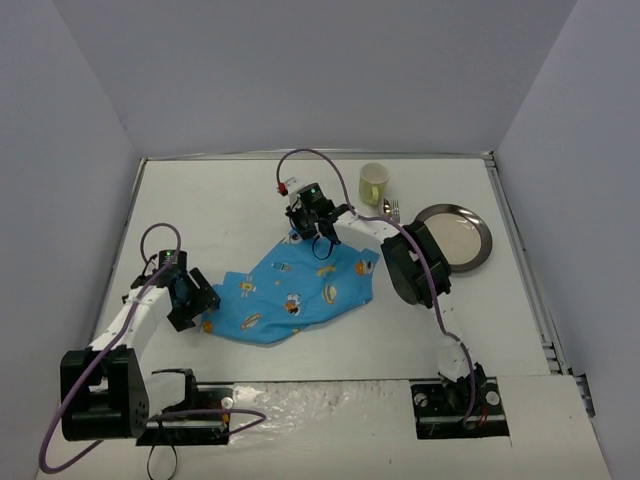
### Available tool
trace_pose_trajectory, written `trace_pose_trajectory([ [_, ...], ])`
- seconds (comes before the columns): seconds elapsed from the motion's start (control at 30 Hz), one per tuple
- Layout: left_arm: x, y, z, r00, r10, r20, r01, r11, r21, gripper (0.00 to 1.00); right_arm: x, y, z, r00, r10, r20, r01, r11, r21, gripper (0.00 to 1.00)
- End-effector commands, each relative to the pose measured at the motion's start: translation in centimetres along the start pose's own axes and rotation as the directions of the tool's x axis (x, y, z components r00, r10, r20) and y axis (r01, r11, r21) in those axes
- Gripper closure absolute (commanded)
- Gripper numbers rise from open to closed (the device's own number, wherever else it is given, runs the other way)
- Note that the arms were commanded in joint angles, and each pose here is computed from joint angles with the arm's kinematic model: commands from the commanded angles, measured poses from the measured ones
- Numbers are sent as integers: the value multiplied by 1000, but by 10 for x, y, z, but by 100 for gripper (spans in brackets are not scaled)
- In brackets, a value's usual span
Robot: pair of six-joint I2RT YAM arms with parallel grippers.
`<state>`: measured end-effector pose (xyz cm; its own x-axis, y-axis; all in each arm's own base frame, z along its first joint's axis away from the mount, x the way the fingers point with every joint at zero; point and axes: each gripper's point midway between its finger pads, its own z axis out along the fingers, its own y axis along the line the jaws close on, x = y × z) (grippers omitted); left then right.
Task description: Set the dinner table for one person
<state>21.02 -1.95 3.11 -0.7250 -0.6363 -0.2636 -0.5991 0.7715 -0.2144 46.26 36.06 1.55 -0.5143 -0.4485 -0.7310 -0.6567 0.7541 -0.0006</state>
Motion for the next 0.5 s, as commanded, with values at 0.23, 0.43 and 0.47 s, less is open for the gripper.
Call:
trace_pose_trajectory([
  [0.23,-56,-54,4,993,68,98,-82,986,148,43,18,-34,-29,997,53,-56,-48,996,80,100],
  [0.43,-83,-66,-5,978,135,161,-160,975,152,43,17,-31,-33,997,48,-53,-45,997,68,100],
  [0.47,-85,-68,-4,976,147,160,-172,974,151,43,17,-32,-33,997,50,-53,-47,997,67,100],
])
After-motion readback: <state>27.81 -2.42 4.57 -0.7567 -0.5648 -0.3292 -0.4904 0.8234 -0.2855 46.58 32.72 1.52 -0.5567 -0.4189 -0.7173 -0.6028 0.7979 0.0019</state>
